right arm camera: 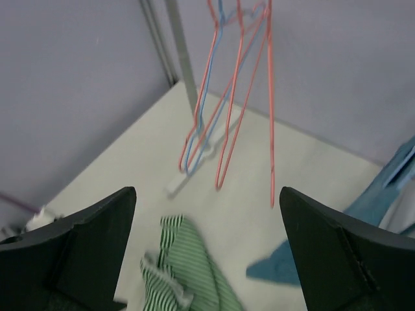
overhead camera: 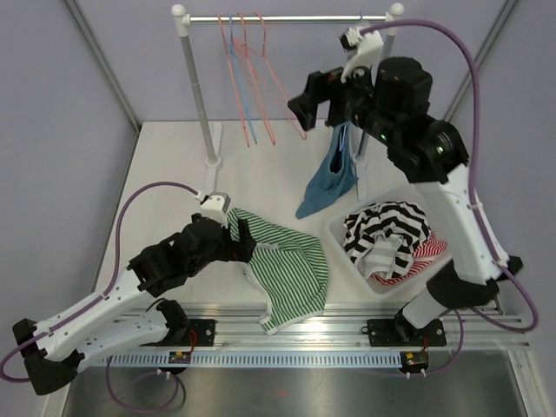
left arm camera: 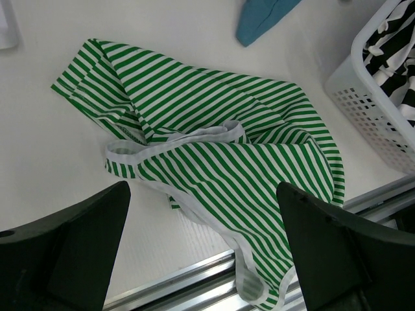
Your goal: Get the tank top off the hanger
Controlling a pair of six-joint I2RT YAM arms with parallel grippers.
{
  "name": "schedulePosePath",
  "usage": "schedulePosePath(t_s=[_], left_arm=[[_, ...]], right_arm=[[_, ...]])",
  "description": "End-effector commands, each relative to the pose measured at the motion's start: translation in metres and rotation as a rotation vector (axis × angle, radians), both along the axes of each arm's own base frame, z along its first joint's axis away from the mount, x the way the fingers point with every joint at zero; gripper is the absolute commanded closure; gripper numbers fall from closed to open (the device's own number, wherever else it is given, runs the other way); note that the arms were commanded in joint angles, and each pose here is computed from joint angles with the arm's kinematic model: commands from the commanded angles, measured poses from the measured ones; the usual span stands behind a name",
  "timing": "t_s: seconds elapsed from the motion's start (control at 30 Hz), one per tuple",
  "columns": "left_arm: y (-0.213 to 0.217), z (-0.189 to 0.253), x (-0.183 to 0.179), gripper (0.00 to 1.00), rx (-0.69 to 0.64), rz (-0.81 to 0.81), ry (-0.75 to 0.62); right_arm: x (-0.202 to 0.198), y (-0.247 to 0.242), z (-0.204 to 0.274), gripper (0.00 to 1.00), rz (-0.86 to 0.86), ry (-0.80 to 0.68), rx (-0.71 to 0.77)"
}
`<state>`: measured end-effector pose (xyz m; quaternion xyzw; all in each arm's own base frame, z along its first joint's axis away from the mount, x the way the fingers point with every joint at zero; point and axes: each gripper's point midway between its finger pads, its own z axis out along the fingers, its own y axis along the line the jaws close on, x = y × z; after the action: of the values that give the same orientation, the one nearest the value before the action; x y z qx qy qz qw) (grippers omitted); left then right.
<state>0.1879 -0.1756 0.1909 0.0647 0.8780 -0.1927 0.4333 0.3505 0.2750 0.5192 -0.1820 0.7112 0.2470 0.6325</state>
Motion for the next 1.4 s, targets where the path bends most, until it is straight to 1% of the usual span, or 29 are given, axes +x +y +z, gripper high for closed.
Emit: schedulePosePath(t_s=[0.0, 0.03, 0.07, 0.1, 0.13, 0.17, 0.2, 0.27, 0.3, 0.33, 0.37, 0.4, 0.43, 0.47, 0.5, 0.57, 0.7, 0.73, 0.77, 0.87, 0.9, 0.97, 1.0, 1.03, 1.07, 1.13, 1.2, 1.3, 1.37], left_arm=[[-0.002, 0.017, 0.013, 0.01, -0.087, 0.095, -0.077], [-0.002, 0.016, 0.012, 0.01, -0.087, 0.094, -0.079], [-0.003, 0.016, 0.012, 0.01, -0.085, 0.087, -0.08], [-0.005, 0.013, 0.012, 0.01, -0.08, 0.075, -0.076], [-0.009, 0.012, 0.011, 0.01, -0.077, 0.056, -0.069], [-0.013, 0.008, 0.012, 0.01, -0.07, 0.047, -0.058], [-0.018, -0.002, 0.012, 0.01, -0.044, 0.031, -0.034], [-0.032, -0.011, 0.012, 0.01, -0.028, -0.006, -0.013], [-0.039, -0.025, 0.014, 0.01, 0.011, -0.017, 0.017], [-0.049, -0.029, 0.012, 0.01, 0.014, -0.047, 0.022], [-0.054, -0.034, 0.013, 0.01, 0.026, -0.055, 0.03], [-0.06, -0.051, 0.014, 0.01, 0.075, -0.062, 0.062], [-0.07, -0.053, 0.015, 0.01, 0.073, -0.079, 0.061], [-0.075, -0.061, 0.015, 0.01, 0.092, -0.09, 0.075], [-0.083, -0.075, 0.015, 0.01, 0.125, -0.106, 0.094], [-0.093, -0.087, 0.016, 0.01, 0.144, -0.118, 0.105], [-0.113, -0.128, 0.016, 0.01, 0.175, -0.164, 0.151], [-0.114, -0.146, 0.013, 0.01, 0.209, -0.172, 0.183], [-0.115, -0.155, 0.011, 0.02, 0.216, -0.176, 0.199], [-0.12, -0.176, 0.002, 0.22, 0.226, -0.191, 0.235], [-0.121, -0.179, 0.001, 0.38, 0.227, -0.191, 0.238], [-0.117, -0.185, -0.001, 0.64, 0.242, -0.183, 0.247], [-0.118, -0.183, -0.002, 0.73, 0.237, -0.181, 0.244], [-0.116, -0.181, -0.002, 0.93, 0.235, -0.177, 0.241], [-0.117, -0.169, -0.003, 1.0, 0.215, -0.171, 0.218], [-0.118, -0.153, -0.003, 1.0, 0.188, -0.168, 0.189], [-0.12, -0.118, -0.004, 1.0, 0.139, -0.162, 0.121], [-0.124, -0.062, -0.007, 1.0, 0.07, -0.171, 0.024], [-0.124, -0.037, -0.012, 1.0, 0.061, -0.198, -0.021]], right_arm=[[-0.048, 0.008, -0.081, 0.0, 0.164, 0.24, -0.074], [-0.067, -0.003, -0.073, 0.0, 0.177, 0.217, -0.039], [-0.071, -0.007, -0.083, 0.01, 0.173, 0.223, -0.031], [-0.068, -0.007, -0.12, 0.01, 0.154, 0.265, -0.048], [-0.082, -0.019, -0.114, 0.0, 0.142, 0.246, -0.01], [-0.087, -0.023, -0.125, 0.01, 0.14, 0.257, -0.011], [-0.091, -0.026, -0.152, 0.01, 0.137, 0.3, -0.031], [-0.107, -0.039, -0.17, 0.0, 0.123, 0.33, -0.017], [-0.111, -0.043, -0.171, 0.01, 0.115, 0.328, -0.002], [-0.116, -0.048, -0.174, 0.01, 0.099, 0.339, 0.016], [-0.123, -0.059, -0.166, 0.01, 0.075, 0.312, 0.04], [-0.127, -0.065, -0.174, 0.0, 0.059, 0.324, 0.033], [-0.135, -0.074, -0.166, 0.01, 0.047, 0.303, 0.061], [-0.138, -0.081, -0.167, 0.01, 0.029, 0.307, 0.06], [-0.143, -0.084, -0.164, 0.01, 0.03, 0.3, 0.07], [-0.157, -0.093, -0.153, 0.0, 0.044, 0.277, 0.091], [-0.179, -0.103, -0.121, 0.01, 0.102, 0.184, 0.138], [-0.188, -0.105, -0.108, 0.0, 0.131, 0.151, 0.159], [-0.192, -0.106, -0.103, 0.01, 0.142, 0.143, 0.167], [-0.204, -0.111, -0.086, 0.0, 0.169, 0.11, 0.179], [-0.208, -0.114, -0.082, 0.0, 0.174, 0.098, 0.187], [-0.212, -0.116, -0.078, 0.01, 0.181, 0.083, 0.199], [-0.214, -0.117, -0.076, 0.01, 0.183, 0.078, 0.203], [-0.216, -0.12, -0.075, 0.01, 0.179, 0.069, 0.207], [-0.217, -0.121, -0.075, 0.01, 0.175, 0.068, 0.206], [-0.215, -0.127, -0.075, 0.0, 0.146, 0.064, 0.2], [-0.213, -0.131, -0.075, 0.0, 0.119, 0.062, 0.191], [-0.202, -0.146, -0.077, 0.01, 0.017, 0.055, 0.183], [-0.196, -0.155, -0.079, 0.01, -0.044, 0.056, 0.175]])
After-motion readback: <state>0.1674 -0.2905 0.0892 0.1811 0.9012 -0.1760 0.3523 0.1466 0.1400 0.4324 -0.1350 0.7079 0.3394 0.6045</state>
